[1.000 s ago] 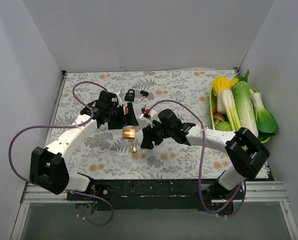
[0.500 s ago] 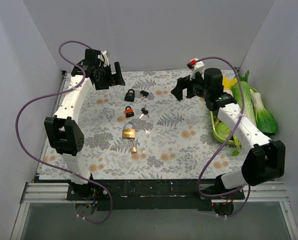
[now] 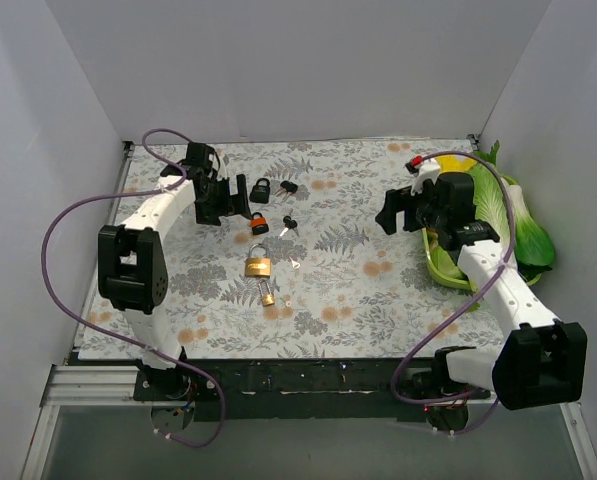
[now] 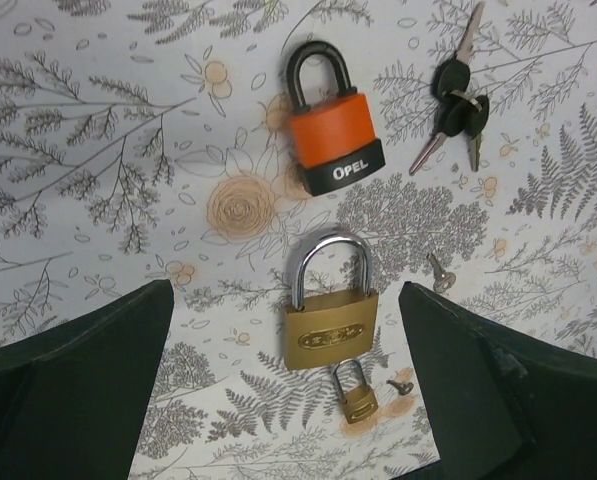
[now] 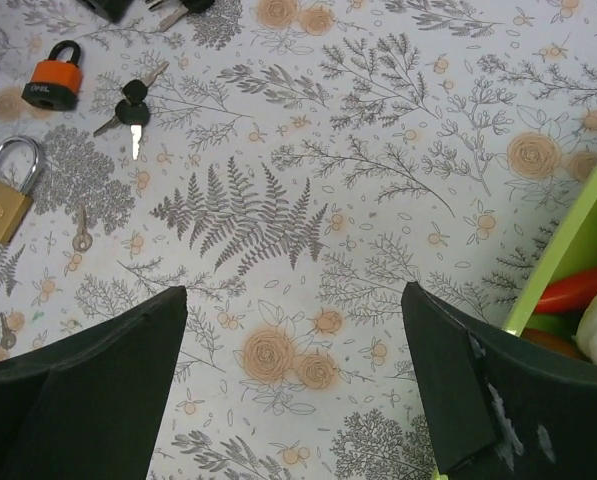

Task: Lock with the key
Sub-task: Reset both arms

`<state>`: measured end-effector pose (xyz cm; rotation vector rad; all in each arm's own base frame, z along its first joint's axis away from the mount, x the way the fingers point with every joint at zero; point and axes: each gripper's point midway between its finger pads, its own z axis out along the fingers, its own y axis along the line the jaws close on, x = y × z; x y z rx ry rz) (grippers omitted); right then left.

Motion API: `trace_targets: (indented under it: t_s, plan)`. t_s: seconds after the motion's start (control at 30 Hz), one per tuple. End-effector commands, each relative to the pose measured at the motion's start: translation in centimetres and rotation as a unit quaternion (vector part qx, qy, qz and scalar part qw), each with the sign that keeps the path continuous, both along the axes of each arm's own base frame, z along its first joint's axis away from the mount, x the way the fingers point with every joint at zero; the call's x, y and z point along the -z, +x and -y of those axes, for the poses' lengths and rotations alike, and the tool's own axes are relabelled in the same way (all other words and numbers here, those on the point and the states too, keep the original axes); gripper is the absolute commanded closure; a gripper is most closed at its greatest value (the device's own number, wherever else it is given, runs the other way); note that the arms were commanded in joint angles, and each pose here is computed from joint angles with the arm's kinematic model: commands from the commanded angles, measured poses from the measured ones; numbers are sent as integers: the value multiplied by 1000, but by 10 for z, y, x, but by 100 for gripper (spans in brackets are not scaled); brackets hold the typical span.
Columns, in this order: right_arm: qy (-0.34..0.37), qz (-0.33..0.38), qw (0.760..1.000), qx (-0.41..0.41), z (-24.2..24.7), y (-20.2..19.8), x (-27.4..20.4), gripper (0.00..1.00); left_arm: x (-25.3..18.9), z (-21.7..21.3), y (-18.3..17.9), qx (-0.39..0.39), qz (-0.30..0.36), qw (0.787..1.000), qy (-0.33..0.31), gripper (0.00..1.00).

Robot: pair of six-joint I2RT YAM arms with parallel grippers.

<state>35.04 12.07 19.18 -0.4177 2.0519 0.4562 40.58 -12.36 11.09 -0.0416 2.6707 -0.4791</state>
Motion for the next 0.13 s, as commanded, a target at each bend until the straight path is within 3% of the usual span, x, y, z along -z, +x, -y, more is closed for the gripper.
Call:
trace_targets:
  t_s: [0.0, 0.1]
  plan:
    - [13, 42, 999, -6, -3, 3, -28, 5, -48, 1, 3, -6, 78, 997, -11, 2]
    - [15, 50, 999, -7, -3, 10, -38, 4, -65, 2, 10, -9, 97, 995, -18, 2]
